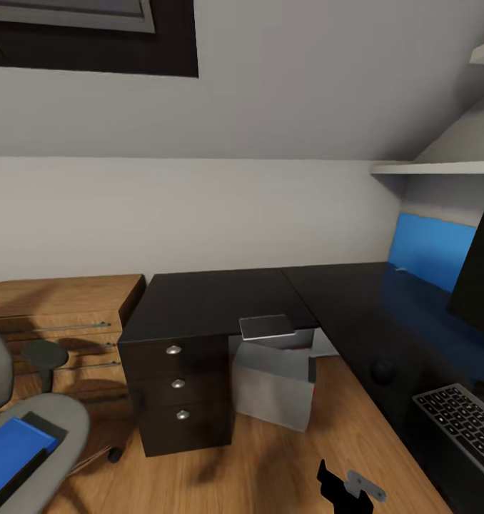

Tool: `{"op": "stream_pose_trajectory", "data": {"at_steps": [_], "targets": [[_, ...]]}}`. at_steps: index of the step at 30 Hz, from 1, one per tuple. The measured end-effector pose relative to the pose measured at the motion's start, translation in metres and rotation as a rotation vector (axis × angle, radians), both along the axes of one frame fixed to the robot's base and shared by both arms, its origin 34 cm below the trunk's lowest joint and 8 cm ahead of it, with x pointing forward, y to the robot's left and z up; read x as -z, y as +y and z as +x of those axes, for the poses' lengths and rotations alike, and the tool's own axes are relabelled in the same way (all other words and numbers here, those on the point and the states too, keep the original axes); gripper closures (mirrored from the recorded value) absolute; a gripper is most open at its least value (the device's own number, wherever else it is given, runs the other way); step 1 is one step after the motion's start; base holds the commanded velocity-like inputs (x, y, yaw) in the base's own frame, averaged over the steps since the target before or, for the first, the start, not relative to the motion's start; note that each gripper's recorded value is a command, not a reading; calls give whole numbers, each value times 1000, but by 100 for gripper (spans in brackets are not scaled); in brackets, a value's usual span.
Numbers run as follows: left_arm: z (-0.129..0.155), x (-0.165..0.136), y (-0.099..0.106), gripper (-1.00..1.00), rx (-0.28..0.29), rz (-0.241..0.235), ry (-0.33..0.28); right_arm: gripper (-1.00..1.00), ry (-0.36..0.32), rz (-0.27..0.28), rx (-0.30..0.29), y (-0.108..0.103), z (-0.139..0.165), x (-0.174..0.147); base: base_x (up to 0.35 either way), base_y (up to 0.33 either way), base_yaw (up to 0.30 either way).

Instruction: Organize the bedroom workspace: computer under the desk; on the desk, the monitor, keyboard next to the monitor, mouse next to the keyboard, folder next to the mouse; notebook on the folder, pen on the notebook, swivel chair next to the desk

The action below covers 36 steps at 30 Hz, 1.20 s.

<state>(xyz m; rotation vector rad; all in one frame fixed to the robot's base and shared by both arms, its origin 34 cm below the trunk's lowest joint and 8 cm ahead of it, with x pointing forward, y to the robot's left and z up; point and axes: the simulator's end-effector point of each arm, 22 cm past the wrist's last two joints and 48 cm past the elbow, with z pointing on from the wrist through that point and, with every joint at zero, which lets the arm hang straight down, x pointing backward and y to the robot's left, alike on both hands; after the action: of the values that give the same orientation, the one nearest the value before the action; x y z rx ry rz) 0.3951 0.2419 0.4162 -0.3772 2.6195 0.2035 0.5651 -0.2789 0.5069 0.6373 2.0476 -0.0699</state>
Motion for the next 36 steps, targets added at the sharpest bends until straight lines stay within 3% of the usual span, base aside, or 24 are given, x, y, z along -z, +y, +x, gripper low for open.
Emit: {"op": "stream_pose_trajectory", "data": {"at_steps": [14, 36], "targets": [[-1, -24, 3, -100, 2, 8, 11, -100, -1, 19, -10, 17, 4, -27, 0, 0, 0], [2, -64, 6, -100, -9, 16, -3, -100, 13, 26, -13, 23, 4, -62, 0, 0, 260]]}}
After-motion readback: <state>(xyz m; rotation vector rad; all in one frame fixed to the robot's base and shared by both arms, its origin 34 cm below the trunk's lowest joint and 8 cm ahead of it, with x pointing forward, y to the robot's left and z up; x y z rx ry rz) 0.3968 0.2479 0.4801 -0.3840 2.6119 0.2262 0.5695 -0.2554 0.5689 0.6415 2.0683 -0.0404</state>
